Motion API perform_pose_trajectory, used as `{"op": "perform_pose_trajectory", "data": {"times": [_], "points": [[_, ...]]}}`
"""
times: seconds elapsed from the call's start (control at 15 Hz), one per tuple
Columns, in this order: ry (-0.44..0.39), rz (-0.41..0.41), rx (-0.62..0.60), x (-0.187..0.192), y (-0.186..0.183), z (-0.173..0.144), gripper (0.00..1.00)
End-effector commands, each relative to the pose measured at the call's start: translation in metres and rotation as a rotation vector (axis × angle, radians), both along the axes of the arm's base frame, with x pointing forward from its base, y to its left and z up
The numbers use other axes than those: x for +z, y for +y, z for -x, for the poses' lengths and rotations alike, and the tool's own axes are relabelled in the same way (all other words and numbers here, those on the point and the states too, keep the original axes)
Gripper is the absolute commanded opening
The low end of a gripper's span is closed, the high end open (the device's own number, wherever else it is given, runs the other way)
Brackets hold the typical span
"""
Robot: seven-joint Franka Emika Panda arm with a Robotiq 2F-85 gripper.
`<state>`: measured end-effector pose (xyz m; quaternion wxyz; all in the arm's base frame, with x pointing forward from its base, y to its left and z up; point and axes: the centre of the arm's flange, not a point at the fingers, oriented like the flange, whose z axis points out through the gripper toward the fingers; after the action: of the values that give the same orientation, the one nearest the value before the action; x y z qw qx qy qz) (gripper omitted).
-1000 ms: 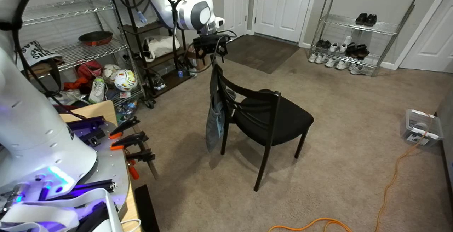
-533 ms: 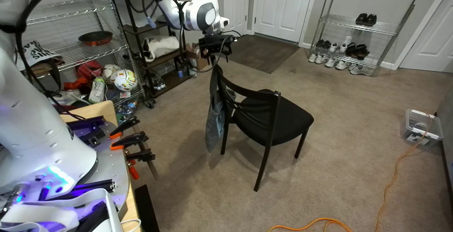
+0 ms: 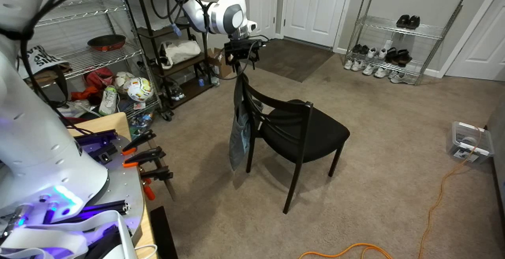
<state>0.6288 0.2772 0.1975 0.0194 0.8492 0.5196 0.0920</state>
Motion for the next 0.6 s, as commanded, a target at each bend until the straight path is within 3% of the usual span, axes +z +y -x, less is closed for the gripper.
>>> {"op": "perform_pose_trajectory", "data": {"times": [0.0,0.53], "points": [[0.013,0.002,0.044,0.0004,0.0050,-0.0058,0.74],[0.000,0.000,0.054,0.0017,0.0052,-0.0010,0.21]]}}
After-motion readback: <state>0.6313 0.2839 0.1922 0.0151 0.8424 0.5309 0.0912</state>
